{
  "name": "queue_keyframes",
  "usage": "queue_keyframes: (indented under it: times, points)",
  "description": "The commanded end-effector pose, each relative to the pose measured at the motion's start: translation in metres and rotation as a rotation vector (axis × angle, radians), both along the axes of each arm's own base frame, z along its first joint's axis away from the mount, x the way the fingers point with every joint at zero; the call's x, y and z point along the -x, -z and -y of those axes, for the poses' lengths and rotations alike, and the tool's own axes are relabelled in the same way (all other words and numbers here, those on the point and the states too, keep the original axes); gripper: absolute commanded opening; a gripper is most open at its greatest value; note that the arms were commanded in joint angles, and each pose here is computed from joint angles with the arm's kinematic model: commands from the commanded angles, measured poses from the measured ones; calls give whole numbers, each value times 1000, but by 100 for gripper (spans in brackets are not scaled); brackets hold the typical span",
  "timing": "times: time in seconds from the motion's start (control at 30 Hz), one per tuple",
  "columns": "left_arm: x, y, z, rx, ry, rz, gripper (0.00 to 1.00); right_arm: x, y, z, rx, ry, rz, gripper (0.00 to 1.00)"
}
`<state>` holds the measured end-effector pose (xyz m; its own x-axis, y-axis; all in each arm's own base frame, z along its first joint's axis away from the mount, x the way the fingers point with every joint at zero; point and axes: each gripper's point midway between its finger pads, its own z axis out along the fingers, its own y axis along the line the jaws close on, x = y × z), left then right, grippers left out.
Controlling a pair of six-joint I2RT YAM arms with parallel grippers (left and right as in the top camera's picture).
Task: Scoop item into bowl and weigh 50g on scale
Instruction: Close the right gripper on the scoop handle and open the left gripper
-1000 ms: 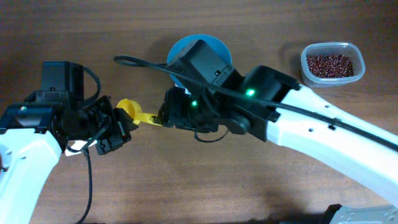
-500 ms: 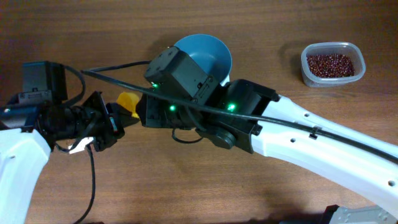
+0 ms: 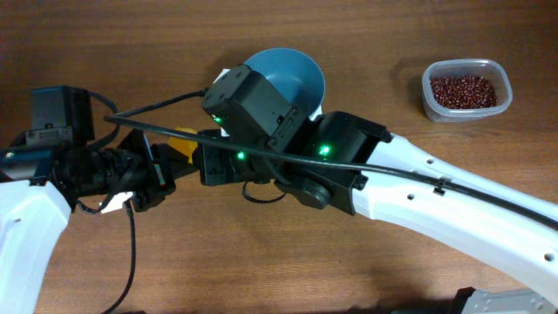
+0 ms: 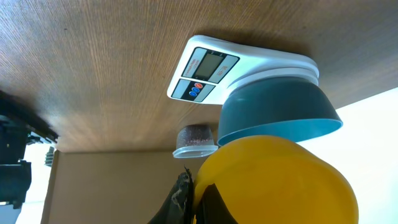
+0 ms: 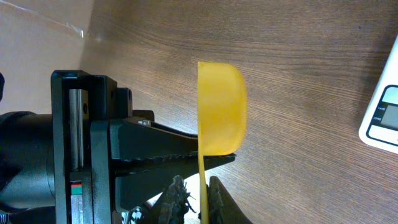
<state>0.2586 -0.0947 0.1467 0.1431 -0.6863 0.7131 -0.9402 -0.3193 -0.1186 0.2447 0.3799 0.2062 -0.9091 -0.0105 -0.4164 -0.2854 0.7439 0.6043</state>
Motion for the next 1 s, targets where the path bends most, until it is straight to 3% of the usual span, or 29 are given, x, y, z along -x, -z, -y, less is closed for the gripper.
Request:
queue_keyframes:
  times: [0.0,0.23,0.97]
  points:
    - [-2,0,-2,-17,14,19,0,5,-1,-4,-10,-32,-1,15]
    - [-2,0,-2,-18,18,23,0,4,-2,-5,-15,-32,3,8]
    - [-2,0,-2,-40,77,75,0,-6,-7,-5,-19,4,48,16]
